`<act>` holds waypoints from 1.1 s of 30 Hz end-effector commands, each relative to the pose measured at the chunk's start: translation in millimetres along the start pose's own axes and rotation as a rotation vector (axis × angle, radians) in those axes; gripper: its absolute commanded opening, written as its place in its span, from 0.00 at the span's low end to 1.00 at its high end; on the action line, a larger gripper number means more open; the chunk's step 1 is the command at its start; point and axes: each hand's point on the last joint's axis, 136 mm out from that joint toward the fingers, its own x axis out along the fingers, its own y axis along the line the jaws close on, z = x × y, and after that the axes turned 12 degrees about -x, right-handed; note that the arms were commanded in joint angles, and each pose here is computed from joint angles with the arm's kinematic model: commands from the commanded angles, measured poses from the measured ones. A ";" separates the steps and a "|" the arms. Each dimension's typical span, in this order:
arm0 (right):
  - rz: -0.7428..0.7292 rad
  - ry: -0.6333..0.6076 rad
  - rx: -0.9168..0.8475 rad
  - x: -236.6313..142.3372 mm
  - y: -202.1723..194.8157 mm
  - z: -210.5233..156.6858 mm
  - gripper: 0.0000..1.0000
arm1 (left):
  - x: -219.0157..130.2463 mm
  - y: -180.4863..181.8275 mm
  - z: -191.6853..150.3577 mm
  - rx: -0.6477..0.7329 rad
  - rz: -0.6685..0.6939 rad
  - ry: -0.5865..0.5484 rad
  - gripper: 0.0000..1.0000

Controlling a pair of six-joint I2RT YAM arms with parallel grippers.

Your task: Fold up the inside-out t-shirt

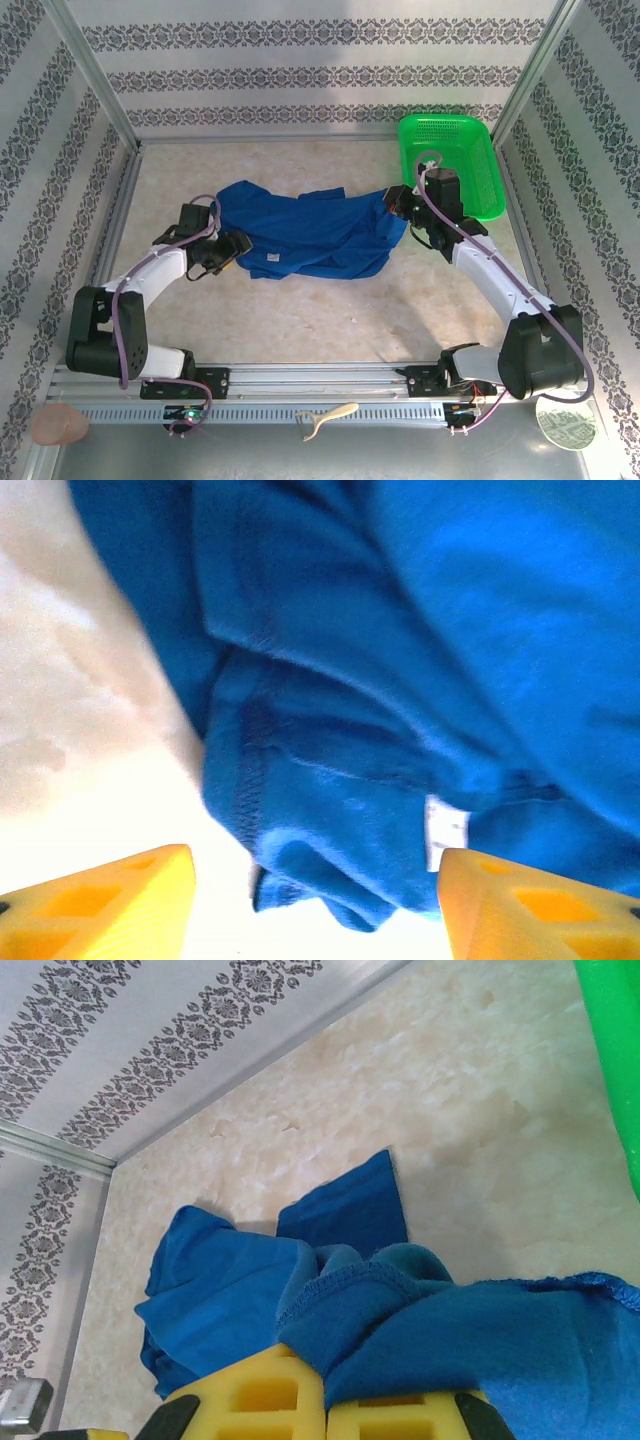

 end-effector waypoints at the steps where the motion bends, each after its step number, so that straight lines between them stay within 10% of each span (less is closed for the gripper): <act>1: 0.002 -0.045 -0.028 -7.8 1.0 7.1 0.00 | 3.5 -21.7 23.6 0.048 -0.054 -0.092 0.63; 16: 0.001 -0.025 -0.019 -12.9 -2.4 -7.6 0.00 | 43.9 -22.2 53.3 0.057 0.010 -0.111 0.53; 21: -0.012 -0.008 -0.004 -13.9 -8.7 -23.3 0.00 | 55.3 -29.8 51.4 0.076 -0.031 -0.073 0.00; 33: 0.101 -0.041 0.069 -74.0 29.6 -53.6 0.00 | -157.6 -127.7 54.7 0.196 -0.280 -0.318 0.00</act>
